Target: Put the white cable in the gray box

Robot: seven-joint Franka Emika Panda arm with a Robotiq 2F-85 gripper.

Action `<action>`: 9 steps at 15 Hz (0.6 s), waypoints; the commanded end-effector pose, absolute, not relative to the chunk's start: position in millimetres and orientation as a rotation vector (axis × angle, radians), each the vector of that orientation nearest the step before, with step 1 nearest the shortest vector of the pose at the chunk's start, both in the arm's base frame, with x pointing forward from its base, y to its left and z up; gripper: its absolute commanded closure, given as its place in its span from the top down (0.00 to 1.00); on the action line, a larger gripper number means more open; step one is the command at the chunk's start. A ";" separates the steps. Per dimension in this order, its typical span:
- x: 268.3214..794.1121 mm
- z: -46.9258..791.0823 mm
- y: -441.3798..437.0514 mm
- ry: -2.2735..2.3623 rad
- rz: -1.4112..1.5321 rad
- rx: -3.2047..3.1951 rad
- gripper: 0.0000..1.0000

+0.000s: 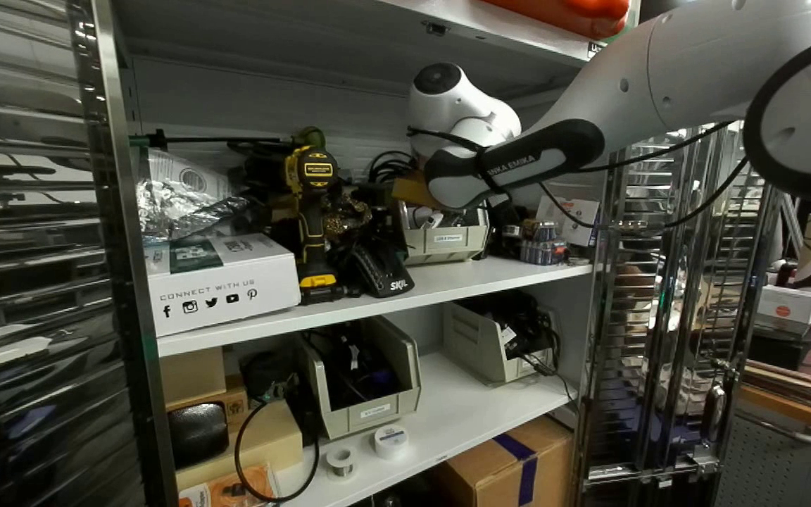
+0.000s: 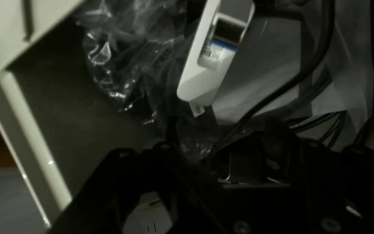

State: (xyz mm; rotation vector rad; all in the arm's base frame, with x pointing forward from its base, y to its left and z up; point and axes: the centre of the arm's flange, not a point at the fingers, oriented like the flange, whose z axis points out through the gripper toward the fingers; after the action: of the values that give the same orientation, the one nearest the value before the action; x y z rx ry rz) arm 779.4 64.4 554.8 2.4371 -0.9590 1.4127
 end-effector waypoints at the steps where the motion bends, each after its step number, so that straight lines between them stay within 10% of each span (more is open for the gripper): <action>1: 778.3 600.1 53.9 -0.942 1.339 2.493 0.98; 9: 706.4 595.1 77.3 -0.751 1.052 2.718 1.00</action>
State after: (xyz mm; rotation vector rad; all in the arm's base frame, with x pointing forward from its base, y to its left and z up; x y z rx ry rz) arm 756.2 70.0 570.7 2.6394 -0.8181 1.1286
